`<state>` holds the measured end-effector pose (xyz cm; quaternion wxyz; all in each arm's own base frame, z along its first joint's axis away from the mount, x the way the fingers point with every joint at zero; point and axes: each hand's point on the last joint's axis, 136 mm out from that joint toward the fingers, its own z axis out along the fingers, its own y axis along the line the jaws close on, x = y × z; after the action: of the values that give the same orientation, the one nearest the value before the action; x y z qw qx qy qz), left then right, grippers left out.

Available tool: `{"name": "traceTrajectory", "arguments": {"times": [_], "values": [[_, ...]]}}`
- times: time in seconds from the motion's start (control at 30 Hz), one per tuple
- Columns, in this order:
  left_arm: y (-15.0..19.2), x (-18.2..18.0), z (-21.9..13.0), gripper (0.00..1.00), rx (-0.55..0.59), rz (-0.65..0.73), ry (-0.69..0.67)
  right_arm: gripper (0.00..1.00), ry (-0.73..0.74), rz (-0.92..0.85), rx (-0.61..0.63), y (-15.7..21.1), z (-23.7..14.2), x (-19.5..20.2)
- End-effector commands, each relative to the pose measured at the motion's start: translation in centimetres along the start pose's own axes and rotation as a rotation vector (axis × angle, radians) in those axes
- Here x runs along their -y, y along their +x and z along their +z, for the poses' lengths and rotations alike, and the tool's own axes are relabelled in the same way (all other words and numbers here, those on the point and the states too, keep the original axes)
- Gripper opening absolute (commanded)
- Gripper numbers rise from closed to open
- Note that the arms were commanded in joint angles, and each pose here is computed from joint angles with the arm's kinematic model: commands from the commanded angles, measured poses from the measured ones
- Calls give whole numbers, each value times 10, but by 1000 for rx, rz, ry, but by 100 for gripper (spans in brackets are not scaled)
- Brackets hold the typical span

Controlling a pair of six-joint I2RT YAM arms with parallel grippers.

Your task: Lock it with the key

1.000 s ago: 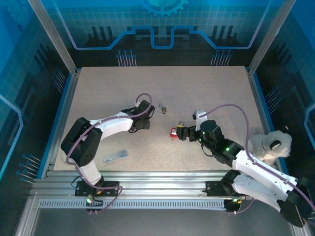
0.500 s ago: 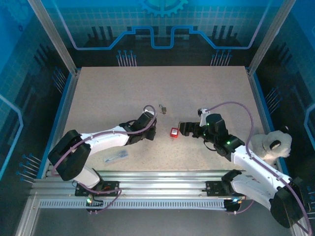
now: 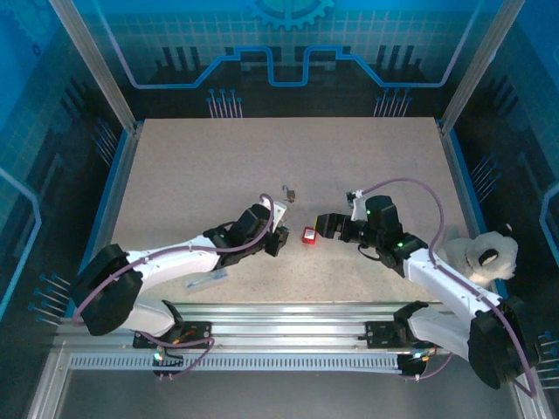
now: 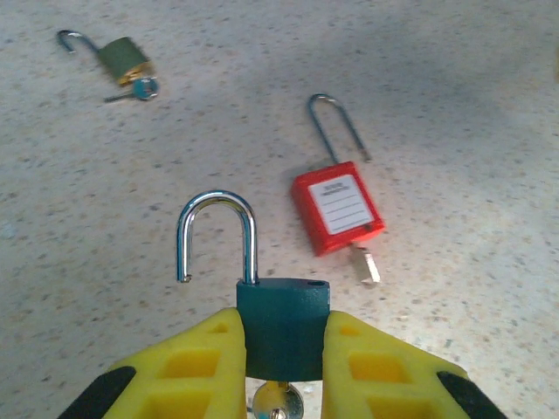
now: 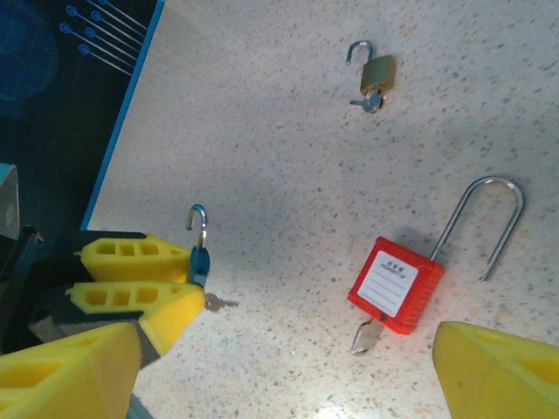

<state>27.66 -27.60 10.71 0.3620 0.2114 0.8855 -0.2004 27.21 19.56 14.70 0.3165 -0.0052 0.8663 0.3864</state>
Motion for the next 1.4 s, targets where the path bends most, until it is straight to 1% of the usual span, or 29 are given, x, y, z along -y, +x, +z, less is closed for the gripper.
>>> {"name": "traceTrajectory", "arguments": {"times": [0.0, 0.27, 0.43, 0.63, 0.8, 1.0, 1.37], "values": [[-9, 28, -6, 0, 32, 61, 97, 84, -71, 24, -1, -7, 1, -12], [-5, 58, -3, 0, 14, 130, 152, 78, -90, 39, -19, -4, 6, -12], [-9, 70, -2, 0, 24, 152, 167, 69, -120, 57, -51, 0, 11, -15], [-17, 77, -3, 0, 40, 157, 177, 60, -159, 76, -85, 5, 18, -18], [-21, 81, -3, 0, 46, 159, 186, 55, -182, 57, -83, 7, 19, -23], [-25, 83, -4, 0, 59, 156, 194, 46, -203, 31, -84, 8, 19, -30], [-31, 85, -10, 0, 81, 152, 199, 40, -214, 20, -97, 12, 22, -34]]}}
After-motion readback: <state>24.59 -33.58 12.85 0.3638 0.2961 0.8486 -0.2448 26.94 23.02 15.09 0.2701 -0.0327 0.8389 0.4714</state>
